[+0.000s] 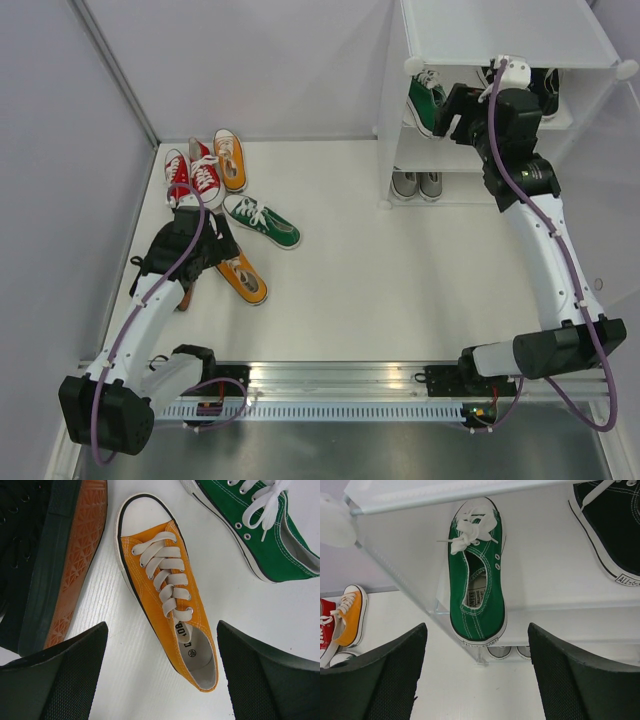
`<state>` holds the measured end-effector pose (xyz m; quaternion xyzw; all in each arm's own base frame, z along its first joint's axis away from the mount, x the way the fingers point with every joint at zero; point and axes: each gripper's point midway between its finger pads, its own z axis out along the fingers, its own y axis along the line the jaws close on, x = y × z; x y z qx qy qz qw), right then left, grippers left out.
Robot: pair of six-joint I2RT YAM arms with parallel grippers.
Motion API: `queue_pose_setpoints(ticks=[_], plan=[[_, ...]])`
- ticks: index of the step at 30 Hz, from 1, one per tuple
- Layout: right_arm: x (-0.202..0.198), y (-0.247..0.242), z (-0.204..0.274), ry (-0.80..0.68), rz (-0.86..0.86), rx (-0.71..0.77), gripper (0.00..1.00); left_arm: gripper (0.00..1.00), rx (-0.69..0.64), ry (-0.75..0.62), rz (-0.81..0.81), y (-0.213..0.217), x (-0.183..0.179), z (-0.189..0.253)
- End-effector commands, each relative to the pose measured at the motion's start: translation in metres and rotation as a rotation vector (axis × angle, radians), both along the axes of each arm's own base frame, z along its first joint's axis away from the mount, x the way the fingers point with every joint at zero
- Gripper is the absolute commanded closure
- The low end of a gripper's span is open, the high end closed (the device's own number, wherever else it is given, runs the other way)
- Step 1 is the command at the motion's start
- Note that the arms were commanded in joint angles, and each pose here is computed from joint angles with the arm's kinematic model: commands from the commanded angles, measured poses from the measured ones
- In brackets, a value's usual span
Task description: Place and organize the shoes in the shoe cabinet
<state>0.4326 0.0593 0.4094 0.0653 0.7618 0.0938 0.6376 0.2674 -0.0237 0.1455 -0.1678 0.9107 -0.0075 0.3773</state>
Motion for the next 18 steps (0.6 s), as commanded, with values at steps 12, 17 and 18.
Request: queue_pose_setpoints(ticks=[12, 17, 18], plan=[[0.044, 0.007, -0.051, 0.007, 0.069, -0.057, 0.17, 0.08, 0.017, -0.017, -0.022, 0.002, 0.003, 0.003], [0.051, 0.013, -0.045, -0.024, 0.110, -0.065, 0.37, 0.08, 0.017, -0.014, -0.023, 0.001, 0.003, 0.002], [0.052, 0.015, -0.042, -0.030, 0.119, -0.064, 0.42, 0.08, 0.018, -0.016, -0.022, 0.001, 0.003, 0.002]])
